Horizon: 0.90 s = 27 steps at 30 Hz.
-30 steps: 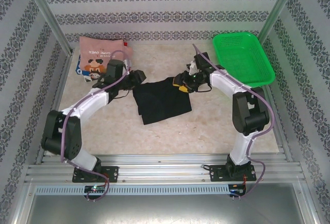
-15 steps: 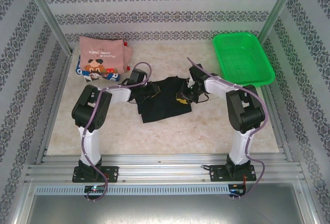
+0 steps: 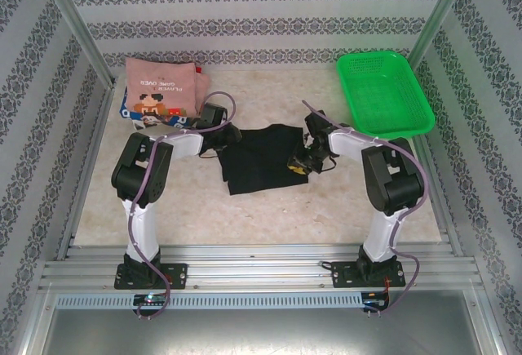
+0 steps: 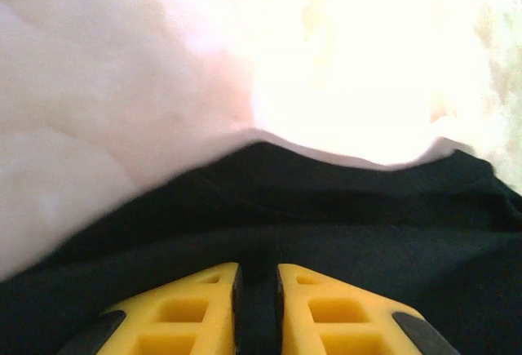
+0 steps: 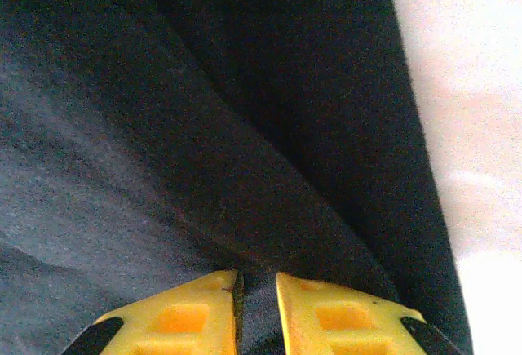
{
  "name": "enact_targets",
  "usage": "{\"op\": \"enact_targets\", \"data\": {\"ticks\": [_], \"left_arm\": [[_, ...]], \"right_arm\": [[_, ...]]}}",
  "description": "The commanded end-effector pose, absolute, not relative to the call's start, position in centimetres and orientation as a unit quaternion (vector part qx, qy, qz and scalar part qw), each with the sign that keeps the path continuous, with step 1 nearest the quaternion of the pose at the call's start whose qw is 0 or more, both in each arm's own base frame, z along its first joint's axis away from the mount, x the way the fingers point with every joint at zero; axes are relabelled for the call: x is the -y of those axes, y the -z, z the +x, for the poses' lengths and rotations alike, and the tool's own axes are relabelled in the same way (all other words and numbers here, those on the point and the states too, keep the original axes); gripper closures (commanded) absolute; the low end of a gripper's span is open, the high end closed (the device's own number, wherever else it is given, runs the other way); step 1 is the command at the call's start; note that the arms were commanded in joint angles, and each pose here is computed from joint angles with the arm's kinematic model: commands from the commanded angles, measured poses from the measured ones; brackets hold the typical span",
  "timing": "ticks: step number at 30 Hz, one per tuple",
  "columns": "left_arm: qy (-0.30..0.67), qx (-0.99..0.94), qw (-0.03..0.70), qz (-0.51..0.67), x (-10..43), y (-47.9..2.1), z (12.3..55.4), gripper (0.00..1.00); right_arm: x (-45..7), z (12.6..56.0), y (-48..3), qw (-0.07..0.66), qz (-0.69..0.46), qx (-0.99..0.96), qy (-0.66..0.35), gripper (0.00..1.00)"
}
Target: Fold and stack the t-shirts
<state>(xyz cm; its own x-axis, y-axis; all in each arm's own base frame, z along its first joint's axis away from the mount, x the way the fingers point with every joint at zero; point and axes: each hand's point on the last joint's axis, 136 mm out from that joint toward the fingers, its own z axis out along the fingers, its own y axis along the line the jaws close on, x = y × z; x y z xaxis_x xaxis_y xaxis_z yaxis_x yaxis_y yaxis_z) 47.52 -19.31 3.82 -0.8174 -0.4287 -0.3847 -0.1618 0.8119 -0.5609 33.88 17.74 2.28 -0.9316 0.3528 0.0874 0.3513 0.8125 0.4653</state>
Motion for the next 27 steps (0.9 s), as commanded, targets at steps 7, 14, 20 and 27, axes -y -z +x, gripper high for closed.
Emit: {"op": "enact_targets", "data": {"ticks": [7, 14, 20, 27], "left_arm": [[0.339, -0.869, 0.34, -0.121, 21.3, -14.9, 48.6, 0.75], [0.376, -0.867, 0.312, -0.094, 23.7, -17.7, 43.5, 0.72], [0.391, -0.867, 0.295, -0.091, 24.2, -16.6, 38.7, 0.69], [0.392, -0.87, 0.285, -0.088, 23.2, -15.2, 35.5, 0.68]], "right_arm": [[-17.2, 33.3, -6.8, 0.045, 0.178, -0.955, -0.235, 0.59], [-20.4, 37.3, -15.2, 0.111, 0.128, -0.925, -0.34, 0.56], [-22.1, 41.4, -12.9, 0.084, 0.139, -0.914, -0.372, 0.76], [-20.5, 45.4, -8.6, 0.088, 0.182, -0.898, -0.39, 0.82]]}}
